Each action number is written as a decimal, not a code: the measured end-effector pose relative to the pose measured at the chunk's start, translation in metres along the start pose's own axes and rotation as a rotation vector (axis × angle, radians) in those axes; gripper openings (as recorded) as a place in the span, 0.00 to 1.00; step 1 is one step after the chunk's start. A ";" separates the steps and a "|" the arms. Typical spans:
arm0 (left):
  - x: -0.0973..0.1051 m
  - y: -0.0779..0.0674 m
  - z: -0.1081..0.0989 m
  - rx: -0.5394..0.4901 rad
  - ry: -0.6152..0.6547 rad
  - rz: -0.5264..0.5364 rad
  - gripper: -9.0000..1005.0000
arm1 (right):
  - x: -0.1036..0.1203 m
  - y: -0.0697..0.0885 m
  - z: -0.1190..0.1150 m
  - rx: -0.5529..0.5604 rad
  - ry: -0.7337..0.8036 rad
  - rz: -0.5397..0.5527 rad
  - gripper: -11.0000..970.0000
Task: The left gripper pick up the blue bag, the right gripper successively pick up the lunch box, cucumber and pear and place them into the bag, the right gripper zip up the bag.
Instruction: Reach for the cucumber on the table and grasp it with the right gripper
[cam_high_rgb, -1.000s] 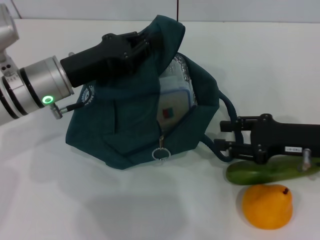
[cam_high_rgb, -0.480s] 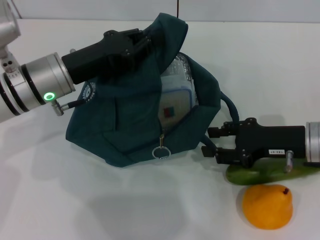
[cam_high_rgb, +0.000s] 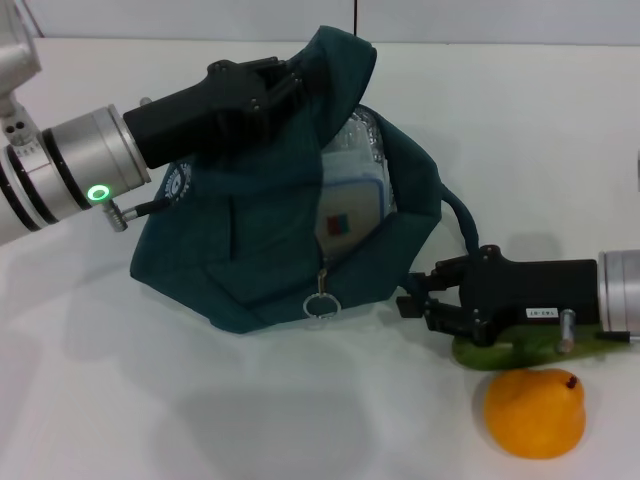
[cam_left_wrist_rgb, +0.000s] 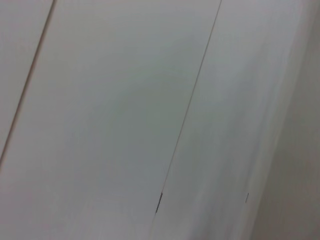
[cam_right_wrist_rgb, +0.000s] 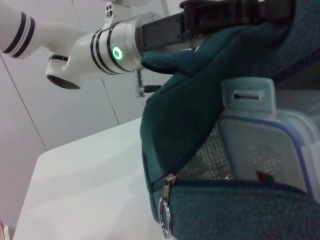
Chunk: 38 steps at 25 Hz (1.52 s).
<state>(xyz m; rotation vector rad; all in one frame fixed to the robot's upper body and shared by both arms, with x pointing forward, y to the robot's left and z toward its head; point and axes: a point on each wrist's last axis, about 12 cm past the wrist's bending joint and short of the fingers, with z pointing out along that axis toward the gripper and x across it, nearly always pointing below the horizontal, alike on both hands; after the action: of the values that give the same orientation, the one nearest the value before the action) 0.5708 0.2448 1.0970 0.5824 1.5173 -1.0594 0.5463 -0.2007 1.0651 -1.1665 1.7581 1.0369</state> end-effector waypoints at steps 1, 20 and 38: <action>0.000 0.000 0.000 0.000 0.000 0.000 0.11 | 0.000 0.000 0.001 -0.002 0.002 0.001 0.32; 0.001 -0.001 -0.001 -0.001 -0.003 0.018 0.11 | 0.002 -0.002 -0.003 0.057 -0.049 -0.046 0.09; 0.015 -0.012 -0.020 -0.047 -0.129 0.137 0.12 | -0.010 0.013 -0.050 0.165 -0.427 -0.304 0.09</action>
<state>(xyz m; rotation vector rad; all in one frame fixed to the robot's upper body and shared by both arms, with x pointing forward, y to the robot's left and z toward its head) 0.5473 0.2533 1.0856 0.5659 1.3667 -0.9363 0.5295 -0.2396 1.0954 -0.9838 1.2617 0.8627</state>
